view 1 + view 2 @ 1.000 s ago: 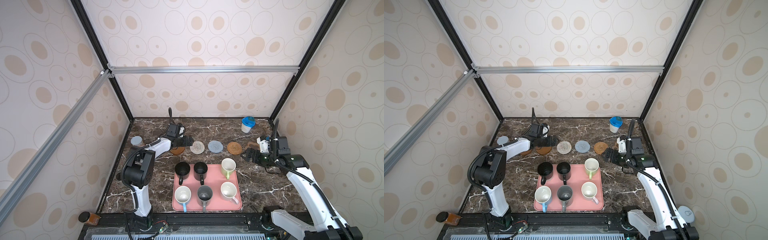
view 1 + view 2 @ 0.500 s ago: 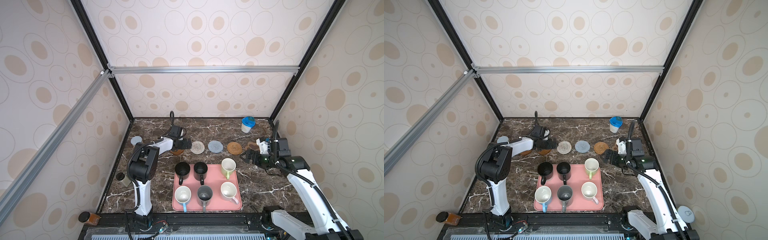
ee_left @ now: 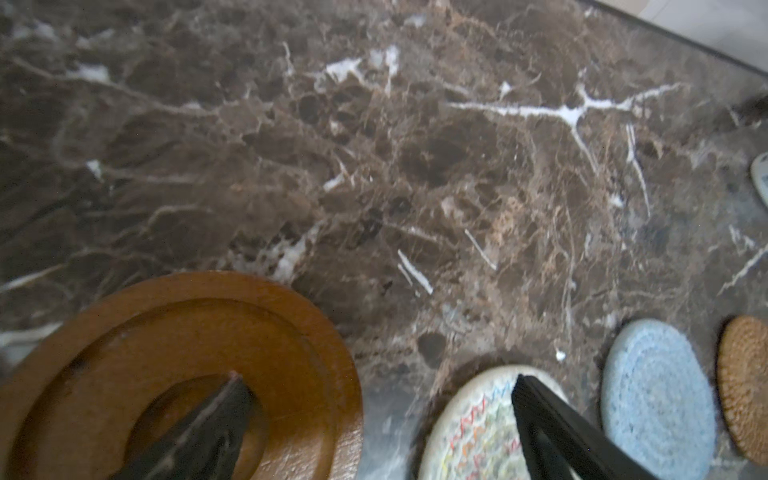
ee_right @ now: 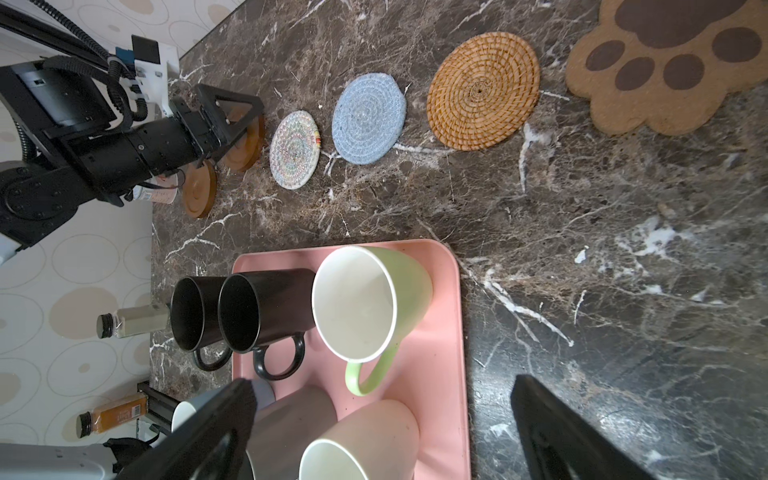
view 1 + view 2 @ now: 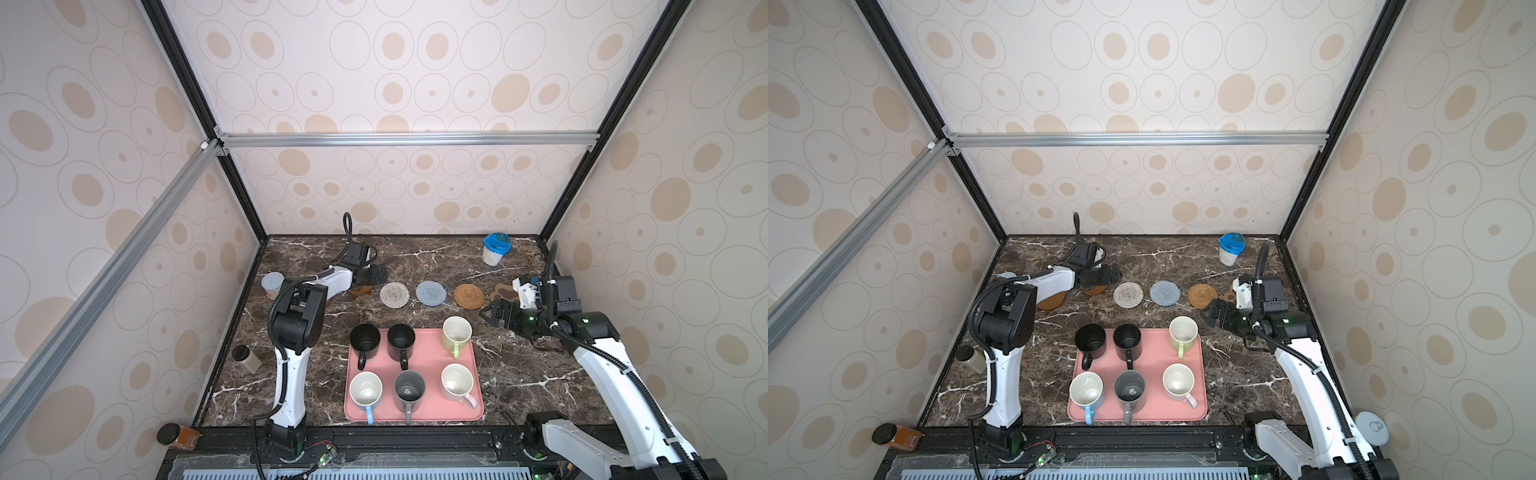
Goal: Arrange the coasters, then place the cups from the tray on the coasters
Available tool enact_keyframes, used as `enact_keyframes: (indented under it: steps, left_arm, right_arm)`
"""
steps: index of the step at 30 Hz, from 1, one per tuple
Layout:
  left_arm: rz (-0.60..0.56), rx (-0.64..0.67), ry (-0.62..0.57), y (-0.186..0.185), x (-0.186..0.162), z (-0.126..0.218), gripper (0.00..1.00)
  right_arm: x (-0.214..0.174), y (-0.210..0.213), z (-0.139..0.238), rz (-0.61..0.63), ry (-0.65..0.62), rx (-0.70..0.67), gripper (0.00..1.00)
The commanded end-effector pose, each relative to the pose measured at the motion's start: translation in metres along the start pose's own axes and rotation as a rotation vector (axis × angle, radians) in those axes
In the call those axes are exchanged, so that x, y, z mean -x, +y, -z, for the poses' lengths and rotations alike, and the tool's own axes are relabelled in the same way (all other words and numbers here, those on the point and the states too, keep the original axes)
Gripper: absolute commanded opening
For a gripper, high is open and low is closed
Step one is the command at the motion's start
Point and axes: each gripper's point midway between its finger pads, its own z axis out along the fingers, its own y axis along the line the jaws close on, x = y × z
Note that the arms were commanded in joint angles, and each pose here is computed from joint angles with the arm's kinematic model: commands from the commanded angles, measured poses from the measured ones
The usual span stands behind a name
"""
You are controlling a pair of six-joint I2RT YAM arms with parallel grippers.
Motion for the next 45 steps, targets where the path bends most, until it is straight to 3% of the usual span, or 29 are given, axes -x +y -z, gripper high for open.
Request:
enact_keyframes:
  steps: [1,10,27,45]
  left_arm:
    - [0.09,-0.008,0.043,0.002,-0.01,-0.027,1.0]
    - [0.11,-0.042,0.038,-0.018,0.001,-0.053,1.0]
    - [0.132,-0.075,0.04,-0.036,-0.007,-0.064,1.0]
    - [0.092,-0.152,-0.012,-0.065,0.029,-0.044,1.0]
  right_arm:
    - [-0.001,0.002,0.004,-0.002,0.003,-0.004,1.0]
    - [0.003,0.003,0.007,0.008,-0.01,-0.013,1.0]
    - [0.006,0.005,0.011,0.006,-0.017,-0.015,1.0]
    - [0.006,-0.001,0.015,-0.005,-0.037,-0.048,1.0]
